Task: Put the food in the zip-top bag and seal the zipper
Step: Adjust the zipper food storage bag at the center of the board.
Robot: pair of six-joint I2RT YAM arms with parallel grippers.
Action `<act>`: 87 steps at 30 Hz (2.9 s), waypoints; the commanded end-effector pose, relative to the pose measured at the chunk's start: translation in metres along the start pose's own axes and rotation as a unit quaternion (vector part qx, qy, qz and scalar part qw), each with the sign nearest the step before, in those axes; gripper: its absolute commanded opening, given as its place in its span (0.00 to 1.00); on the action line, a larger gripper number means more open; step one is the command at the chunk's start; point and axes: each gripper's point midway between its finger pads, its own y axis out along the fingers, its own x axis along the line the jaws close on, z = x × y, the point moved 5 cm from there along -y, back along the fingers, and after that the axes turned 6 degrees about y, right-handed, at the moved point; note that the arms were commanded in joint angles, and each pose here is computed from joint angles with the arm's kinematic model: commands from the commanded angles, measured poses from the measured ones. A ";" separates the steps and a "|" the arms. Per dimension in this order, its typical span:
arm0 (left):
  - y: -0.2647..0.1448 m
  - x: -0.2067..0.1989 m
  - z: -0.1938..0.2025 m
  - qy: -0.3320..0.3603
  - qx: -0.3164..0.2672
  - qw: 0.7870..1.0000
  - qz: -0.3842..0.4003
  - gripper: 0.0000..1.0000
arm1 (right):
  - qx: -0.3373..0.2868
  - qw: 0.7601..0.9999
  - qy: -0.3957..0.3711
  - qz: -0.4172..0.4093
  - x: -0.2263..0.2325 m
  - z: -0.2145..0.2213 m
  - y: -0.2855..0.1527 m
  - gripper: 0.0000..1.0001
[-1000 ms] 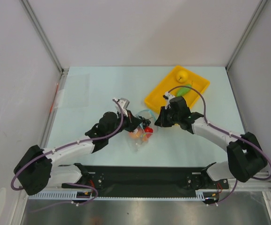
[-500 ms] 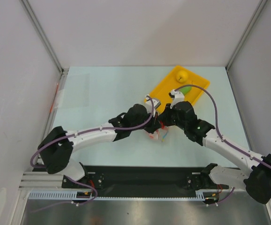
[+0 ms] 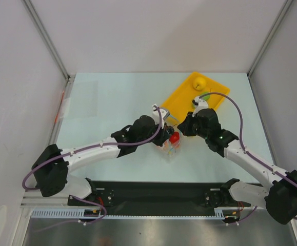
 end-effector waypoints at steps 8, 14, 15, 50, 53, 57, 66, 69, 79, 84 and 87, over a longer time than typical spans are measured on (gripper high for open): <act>-0.016 0.020 -0.029 -0.025 -0.020 0.999 -0.025 0.04 | -0.052 0.998 0.034 -0.031 0.011 -0.002 -0.007 0.00; -0.031 0.019 -0.030 -0.007 -0.038 0.999 -0.006 0.51 | -0.050 0.998 0.024 0.000 0.008 0.006 0.003 0.09; -0.033 0.020 -0.024 0.001 -0.034 0.999 -0.005 0.58 | -0.059 0.998 0.022 -0.006 0.010 0.002 0.005 0.16; -0.069 0.017 0.006 0.052 -0.129 0.990 -0.025 0.83 | 0.014 0.996 -0.060 0.058 0.002 0.008 -0.060 0.61; -0.064 0.007 0.005 0.080 -0.129 0.988 -0.018 0.81 | 0.035 0.996 -0.036 0.076 -0.008 0.024 -0.063 0.58; -0.066 -0.001 0.003 0.098 -0.149 0.984 0.001 0.81 | 0.033 0.995 -0.017 0.094 -0.019 0.034 -0.071 0.57; -0.071 -0.012 0.005 0.121 -0.178 0.976 0.035 0.80 | 0.046 0.992 -0.009 0.117 -0.028 0.042 -0.064 0.50; -0.068 -0.015 0.006 0.131 -0.185 0.973 0.042 0.80 | 0.060 0.991 -0.008 0.116 -0.029 0.046 -0.054 0.49; -0.067 -0.038 0.023 0.228 -0.259 0.935 0.088 0.78 | 0.070 0.994 0.004 0.079 -0.012 0.039 -0.048 0.06; -0.054 -0.051 0.031 0.319 -0.254 0.909 0.090 0.70 | 0.075 0.996 0.033 0.023 0.012 0.030 -0.054 0.00; -0.044 -0.058 0.041 0.363 -0.247 0.894 0.093 0.67 | 0.078 0.995 0.058 -0.006 0.023 0.028 -0.056 0.00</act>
